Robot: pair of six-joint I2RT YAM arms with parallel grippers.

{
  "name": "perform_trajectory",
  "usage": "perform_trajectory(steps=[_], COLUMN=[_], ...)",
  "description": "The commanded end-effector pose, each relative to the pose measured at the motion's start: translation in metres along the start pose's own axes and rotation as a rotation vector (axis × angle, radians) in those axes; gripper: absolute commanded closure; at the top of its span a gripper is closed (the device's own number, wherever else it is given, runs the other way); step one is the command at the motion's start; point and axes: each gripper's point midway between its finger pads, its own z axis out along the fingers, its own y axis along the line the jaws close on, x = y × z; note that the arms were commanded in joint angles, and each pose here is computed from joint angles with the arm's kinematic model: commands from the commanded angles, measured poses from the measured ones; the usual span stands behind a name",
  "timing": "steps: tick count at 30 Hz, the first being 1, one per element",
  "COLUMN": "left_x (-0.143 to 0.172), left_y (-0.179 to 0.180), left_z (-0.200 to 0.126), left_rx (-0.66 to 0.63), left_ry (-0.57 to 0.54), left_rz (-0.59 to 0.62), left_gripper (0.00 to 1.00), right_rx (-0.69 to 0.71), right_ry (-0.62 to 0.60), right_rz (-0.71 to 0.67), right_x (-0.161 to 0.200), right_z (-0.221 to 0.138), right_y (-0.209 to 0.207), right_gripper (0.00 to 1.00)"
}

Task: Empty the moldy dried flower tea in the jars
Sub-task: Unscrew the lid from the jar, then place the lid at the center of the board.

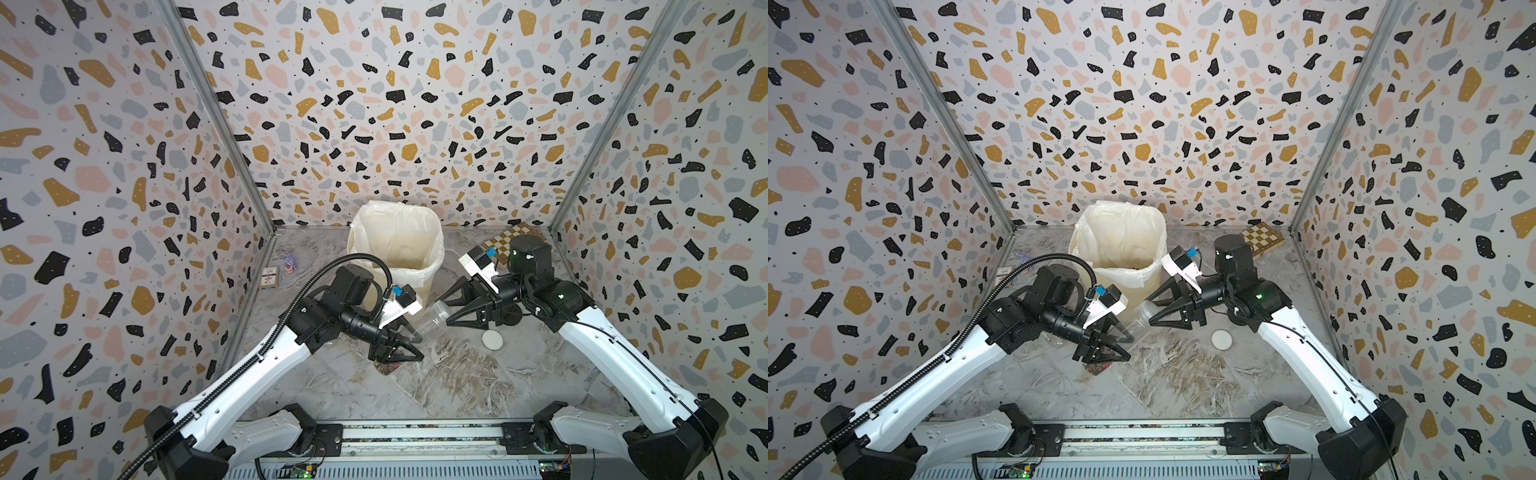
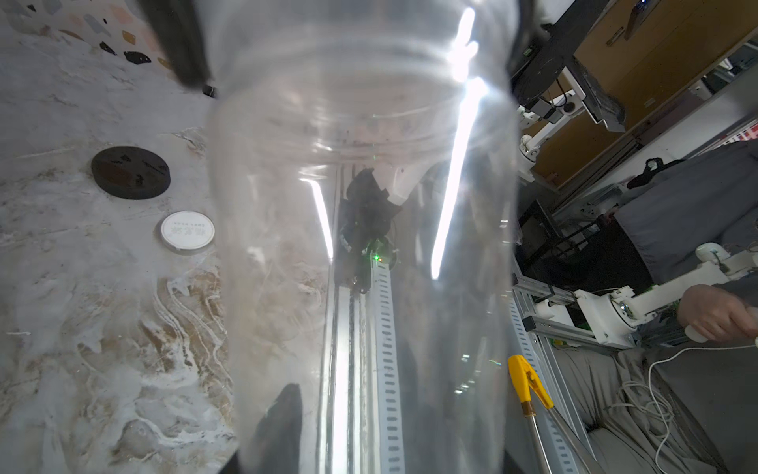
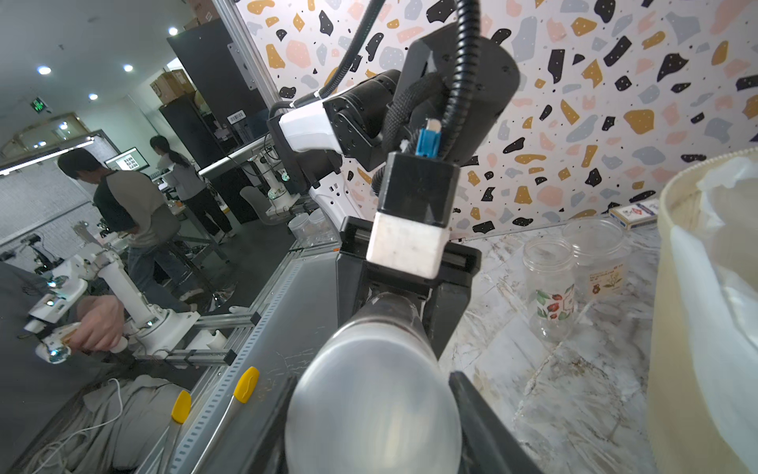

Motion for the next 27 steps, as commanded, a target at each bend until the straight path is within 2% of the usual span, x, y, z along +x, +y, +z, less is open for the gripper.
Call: perform_trajectory(steps=[1, 5, 8, 13, 16, 19, 27], left_x=[0.003, 0.005, 0.007, 0.010, 0.009, 0.008, 0.010], left_y=[-0.001, 0.000, 0.003, 0.015, 0.019, 0.026, 0.029], left_z=[-0.004, -0.005, -0.006, -0.010, -0.016, -0.021, -0.029], left_rx=[-0.025, -0.030, -0.047, -0.123, -0.171, -0.220, -0.258], left_ry=[-0.004, -0.002, -0.001, 0.004, -0.006, -0.018, -0.042], left_rz=[0.033, 0.030, 0.029, 0.029, 0.044, 0.050, 0.053], left_gripper=[0.63, 0.63, 0.63, 0.63, 0.63, 0.63, 0.63], right_rx=[0.019, 0.025, 0.103, 0.310, 0.448, 0.641, 1.053], right_ry=[-0.023, -0.027, -0.036, -0.084, -0.118, -0.131, -0.047], right_rz=[0.036, 0.034, 0.054, 0.237, 0.348, 0.415, 0.622], right_x=[-0.008, -0.010, -0.010, 0.000, 0.016, 0.037, 0.126], right_z=[-0.008, -0.009, -0.013, -0.045, -0.075, -0.102, -0.155], right_y=[-0.005, -0.003, -0.014, -0.062, -0.088, -0.113, -0.174], right_gripper=[0.62, 0.63, 0.62, 0.62, 0.63, 0.62, 0.61])
